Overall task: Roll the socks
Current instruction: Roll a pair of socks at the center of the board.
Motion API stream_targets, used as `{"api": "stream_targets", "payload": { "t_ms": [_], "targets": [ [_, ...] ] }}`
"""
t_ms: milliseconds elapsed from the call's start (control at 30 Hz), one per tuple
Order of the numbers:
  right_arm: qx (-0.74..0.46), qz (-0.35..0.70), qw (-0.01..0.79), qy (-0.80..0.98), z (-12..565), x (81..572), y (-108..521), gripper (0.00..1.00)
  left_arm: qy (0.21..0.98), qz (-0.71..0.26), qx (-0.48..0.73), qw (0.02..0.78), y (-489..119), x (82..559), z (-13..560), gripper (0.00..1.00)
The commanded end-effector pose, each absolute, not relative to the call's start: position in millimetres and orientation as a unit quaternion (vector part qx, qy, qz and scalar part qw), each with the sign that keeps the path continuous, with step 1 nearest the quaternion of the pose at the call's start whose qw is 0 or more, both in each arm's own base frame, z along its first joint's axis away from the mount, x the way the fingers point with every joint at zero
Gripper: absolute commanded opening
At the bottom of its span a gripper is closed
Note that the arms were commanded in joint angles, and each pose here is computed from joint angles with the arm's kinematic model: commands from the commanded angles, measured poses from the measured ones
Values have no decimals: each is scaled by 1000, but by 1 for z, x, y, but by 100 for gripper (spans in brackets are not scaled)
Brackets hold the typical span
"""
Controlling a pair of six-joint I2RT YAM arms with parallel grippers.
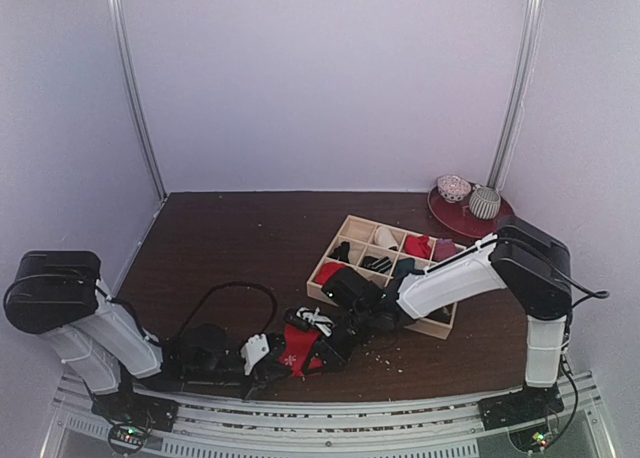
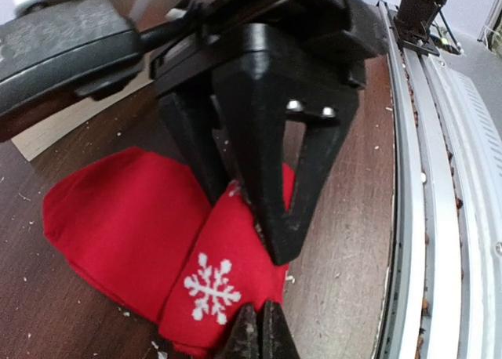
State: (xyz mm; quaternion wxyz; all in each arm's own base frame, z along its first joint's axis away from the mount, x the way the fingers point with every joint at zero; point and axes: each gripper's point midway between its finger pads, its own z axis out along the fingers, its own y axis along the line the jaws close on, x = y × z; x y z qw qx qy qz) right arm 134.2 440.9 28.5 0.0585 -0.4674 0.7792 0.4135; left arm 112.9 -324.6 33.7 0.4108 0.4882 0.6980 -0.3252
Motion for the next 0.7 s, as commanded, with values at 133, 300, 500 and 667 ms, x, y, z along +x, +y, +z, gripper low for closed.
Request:
{"api": "stream_targets", "payload": {
  "t_ms": [133,300,500,667],
  "targets": [
    [-497,378,206,753,85,139,414,33,793,-310,414,321,-316,118,18,0],
    [-526,334,299,723,104,146,414,38,812,-324,385,296,-312,115,26,0],
    [-614,272,354,651,95,114,427,41,809,-340,396,272,-326,114,31,0],
    [-644,206,395,622,77,103,437,43,808,-332,405,270,-331,116,28,0]
  ]
}}
